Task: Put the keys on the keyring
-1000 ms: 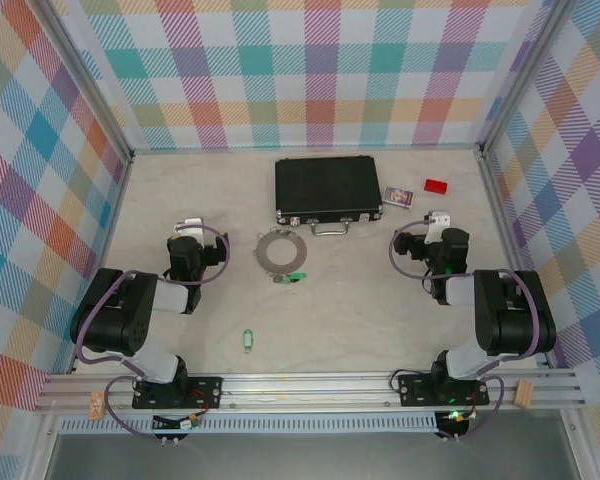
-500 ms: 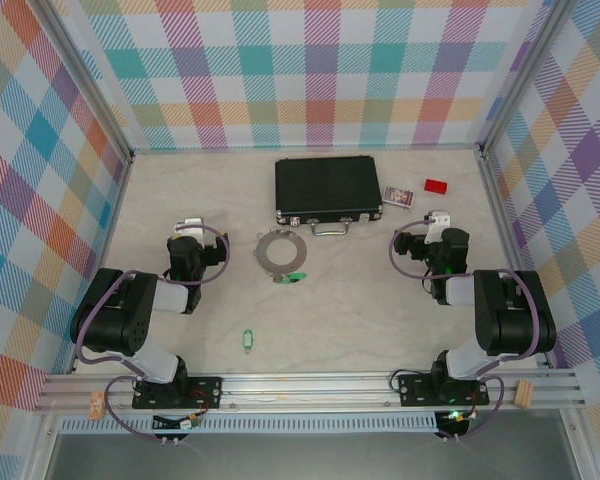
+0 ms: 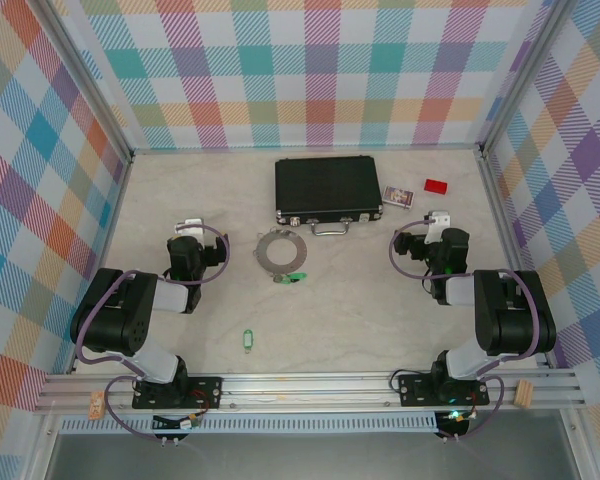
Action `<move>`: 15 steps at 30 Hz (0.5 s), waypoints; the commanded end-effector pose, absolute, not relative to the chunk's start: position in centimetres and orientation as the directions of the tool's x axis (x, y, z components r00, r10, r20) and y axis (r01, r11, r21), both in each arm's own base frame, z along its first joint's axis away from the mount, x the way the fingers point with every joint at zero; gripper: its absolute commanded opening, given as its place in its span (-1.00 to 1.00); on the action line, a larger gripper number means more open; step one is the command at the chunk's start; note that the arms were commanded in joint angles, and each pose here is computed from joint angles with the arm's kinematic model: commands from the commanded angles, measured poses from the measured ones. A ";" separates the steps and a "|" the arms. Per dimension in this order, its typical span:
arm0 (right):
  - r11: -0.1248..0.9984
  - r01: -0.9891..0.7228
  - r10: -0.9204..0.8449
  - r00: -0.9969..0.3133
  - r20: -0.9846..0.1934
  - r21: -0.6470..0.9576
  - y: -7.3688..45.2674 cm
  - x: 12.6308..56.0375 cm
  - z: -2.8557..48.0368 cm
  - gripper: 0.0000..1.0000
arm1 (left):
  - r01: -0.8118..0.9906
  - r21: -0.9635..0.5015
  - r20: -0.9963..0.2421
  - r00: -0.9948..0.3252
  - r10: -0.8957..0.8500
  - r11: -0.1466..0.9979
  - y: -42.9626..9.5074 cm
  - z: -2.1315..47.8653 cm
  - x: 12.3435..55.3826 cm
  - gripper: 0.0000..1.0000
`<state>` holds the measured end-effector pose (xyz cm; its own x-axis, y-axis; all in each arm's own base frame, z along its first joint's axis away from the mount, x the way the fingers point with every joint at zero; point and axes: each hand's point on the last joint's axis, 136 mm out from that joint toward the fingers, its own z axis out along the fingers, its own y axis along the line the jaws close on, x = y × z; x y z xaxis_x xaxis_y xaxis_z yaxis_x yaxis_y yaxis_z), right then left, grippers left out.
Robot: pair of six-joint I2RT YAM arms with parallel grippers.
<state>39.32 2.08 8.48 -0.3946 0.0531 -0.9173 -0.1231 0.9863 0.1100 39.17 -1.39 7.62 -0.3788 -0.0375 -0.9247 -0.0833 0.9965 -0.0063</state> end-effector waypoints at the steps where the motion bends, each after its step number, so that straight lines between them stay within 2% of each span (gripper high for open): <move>1: 0.983 -0.145 0.055 -0.373 -0.926 0.116 2.5 39.6 9.3 0.98 | -0.112 -0.014 -0.936 -0.349 -0.053 0.994 -0.7 8.6 39.8 0.99; 8: 0.992 -0.033 0.105 -0.371 -0.923 0.125 0.8 38.4 13.0 0.98 | -0.273 -0.002 -0.930 -0.353 -0.102 0.962 2.0 12.8 39.4 0.99; 12: 0.970 0.088 0.245 -0.318 -0.916 0.229 -0.6 37.2 16.7 0.98 | -0.578 -0.113 -0.873 -0.330 -0.358 0.808 5.6 16.3 37.1 0.99; 15: 0.924 0.121 0.382 -0.256 -0.888 0.363 -0.7 35.8 19.4 0.98 | -0.588 -0.218 -0.836 -0.299 -0.460 0.779 5.0 17.3 36.4 0.99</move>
